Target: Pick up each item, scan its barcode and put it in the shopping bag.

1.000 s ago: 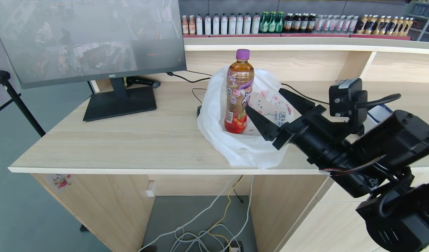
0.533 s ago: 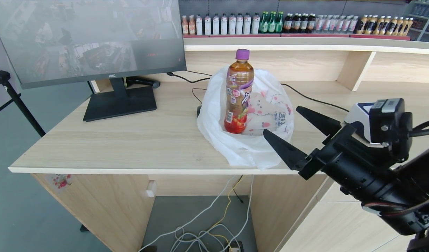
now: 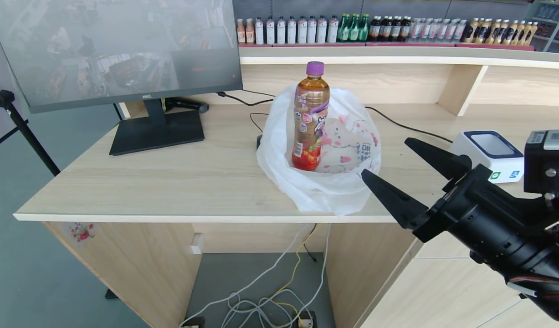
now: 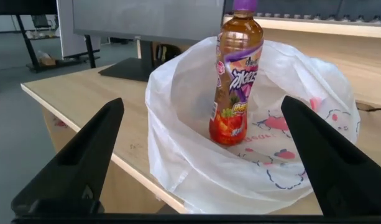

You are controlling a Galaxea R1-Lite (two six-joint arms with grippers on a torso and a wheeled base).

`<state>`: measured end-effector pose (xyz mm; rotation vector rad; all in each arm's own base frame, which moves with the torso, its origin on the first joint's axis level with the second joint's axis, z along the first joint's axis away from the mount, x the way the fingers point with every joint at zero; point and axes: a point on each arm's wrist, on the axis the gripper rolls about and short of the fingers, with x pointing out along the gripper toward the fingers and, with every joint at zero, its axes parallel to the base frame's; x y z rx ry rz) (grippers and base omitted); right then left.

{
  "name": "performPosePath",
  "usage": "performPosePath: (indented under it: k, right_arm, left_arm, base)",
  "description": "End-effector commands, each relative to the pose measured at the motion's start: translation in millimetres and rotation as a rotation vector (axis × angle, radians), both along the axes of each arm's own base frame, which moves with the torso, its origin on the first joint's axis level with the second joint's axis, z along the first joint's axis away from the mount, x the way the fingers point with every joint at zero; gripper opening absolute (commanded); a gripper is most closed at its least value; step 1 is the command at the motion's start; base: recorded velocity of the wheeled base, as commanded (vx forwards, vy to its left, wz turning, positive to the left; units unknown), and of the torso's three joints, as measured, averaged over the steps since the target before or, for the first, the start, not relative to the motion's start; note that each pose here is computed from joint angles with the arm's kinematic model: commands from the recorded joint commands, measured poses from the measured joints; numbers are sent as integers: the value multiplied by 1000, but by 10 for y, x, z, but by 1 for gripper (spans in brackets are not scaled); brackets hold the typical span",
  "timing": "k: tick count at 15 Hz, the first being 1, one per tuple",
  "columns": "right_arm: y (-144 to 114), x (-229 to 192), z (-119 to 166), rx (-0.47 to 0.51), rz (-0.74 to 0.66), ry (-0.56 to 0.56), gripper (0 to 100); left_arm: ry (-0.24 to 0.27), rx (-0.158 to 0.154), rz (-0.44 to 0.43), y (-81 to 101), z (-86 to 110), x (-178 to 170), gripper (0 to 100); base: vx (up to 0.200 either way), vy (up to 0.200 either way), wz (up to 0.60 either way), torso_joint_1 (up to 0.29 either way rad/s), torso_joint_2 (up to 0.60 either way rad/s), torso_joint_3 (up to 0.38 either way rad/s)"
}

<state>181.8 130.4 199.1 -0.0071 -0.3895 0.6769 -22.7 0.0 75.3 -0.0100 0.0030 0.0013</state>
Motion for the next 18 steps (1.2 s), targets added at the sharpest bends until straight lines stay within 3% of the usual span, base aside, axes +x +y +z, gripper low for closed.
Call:
performPosePath:
  k: [1, 3, 18]
  right_arm:
    - [-10, -10, 19, 5, -1, -9, 100]
    - [-7, -12, 19, 5, 1, -9, 100]
    - [-20, 146, 37, 9, -42, -15, 100]
  left_arm:
    - [0, -1, 0, 0, 0, 0, 100]
    - [0, -1, 0, 0, 0, 0, 100]
    - [0, -10, 0, 0, 0, 0, 100]
  base:
    - [0, 0, 0, 0, 0, 0]
    - [0, 0, 0, 0, 0, 0]
    - [0, -200, 0, 4, 2, 2]
